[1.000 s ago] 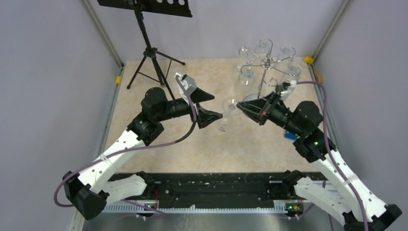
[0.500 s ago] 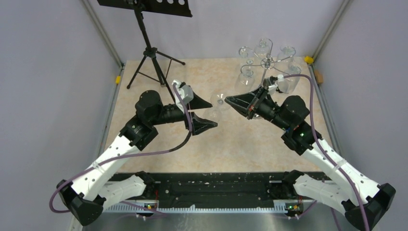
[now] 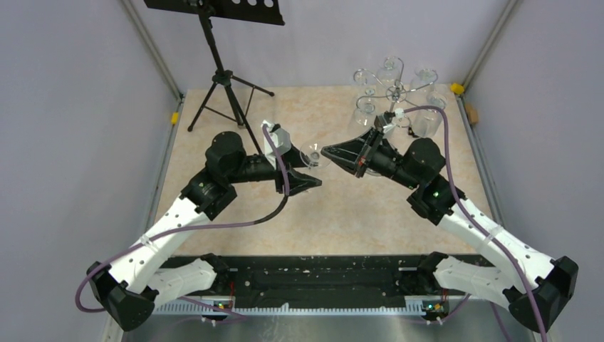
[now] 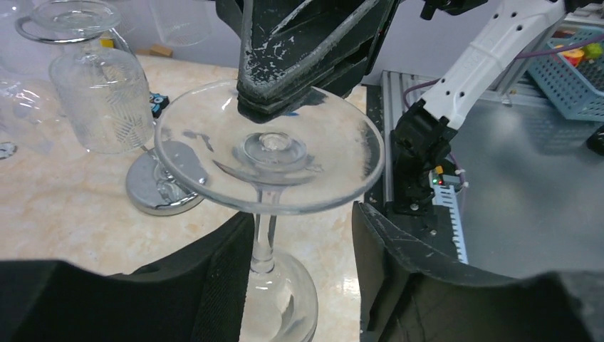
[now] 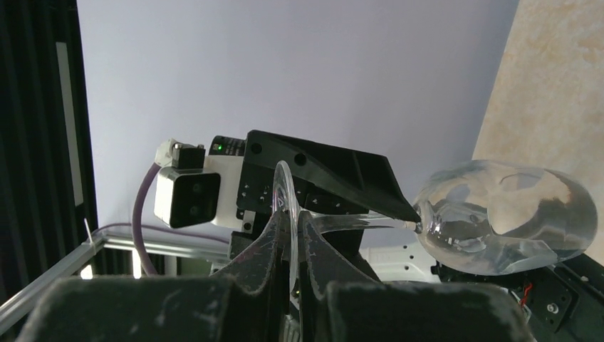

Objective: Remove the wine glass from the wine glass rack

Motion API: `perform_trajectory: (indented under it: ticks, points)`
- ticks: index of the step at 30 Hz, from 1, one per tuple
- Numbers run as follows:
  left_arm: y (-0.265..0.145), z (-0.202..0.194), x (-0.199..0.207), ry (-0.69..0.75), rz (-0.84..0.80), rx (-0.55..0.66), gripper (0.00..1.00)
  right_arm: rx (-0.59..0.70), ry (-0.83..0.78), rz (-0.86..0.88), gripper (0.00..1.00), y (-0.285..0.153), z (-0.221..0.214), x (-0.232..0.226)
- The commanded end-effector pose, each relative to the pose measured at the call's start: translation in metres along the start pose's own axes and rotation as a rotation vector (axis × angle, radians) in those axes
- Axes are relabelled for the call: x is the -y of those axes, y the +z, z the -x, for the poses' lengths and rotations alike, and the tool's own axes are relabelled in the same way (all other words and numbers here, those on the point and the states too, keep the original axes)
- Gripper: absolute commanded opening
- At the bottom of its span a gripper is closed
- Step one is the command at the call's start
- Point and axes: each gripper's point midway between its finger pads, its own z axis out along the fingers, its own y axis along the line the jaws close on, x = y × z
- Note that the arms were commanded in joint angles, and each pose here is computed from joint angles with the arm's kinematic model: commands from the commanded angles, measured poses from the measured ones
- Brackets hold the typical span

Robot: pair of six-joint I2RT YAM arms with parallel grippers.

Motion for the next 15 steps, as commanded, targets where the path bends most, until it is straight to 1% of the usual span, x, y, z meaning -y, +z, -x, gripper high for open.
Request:
perform_trajectory:
  ticks: [1,5,8,9,12,13,15]
  points:
    - [-0.003,0.025,0.012,0.084,-0.048,0.048,0.49,-0.033,-0.046,0.199,0.0,-0.005,-0.007,-0.068]
    - [-0.003,0.023,0.013,0.089,-0.06,0.041,0.26,-0.044,-0.062,0.209,0.0,-0.004,-0.009,-0.072]
    - [-0.004,0.025,0.015,0.101,-0.073,0.036,0.03,-0.046,-0.07,0.211,0.0,-0.004,-0.01,-0.073]
    - [-0.004,0.026,0.015,0.099,-0.074,0.036,0.0,-0.047,-0.073,0.212,0.0,-0.004,-0.01,-0.073]
    - [-0.004,0.03,0.016,0.098,-0.067,0.049,0.0,-0.046,-0.095,0.215,0.0,-0.004,-0.01,-0.073]
    - [-0.005,0.032,0.014,0.104,-0.054,0.056,0.0,-0.04,-0.108,0.216,0.15,-0.004,-0.009,-0.073]
    - [-0.007,0.039,0.005,0.11,0.014,0.082,0.0,-0.008,-0.156,0.216,0.52,-0.005,-0.005,-0.071]
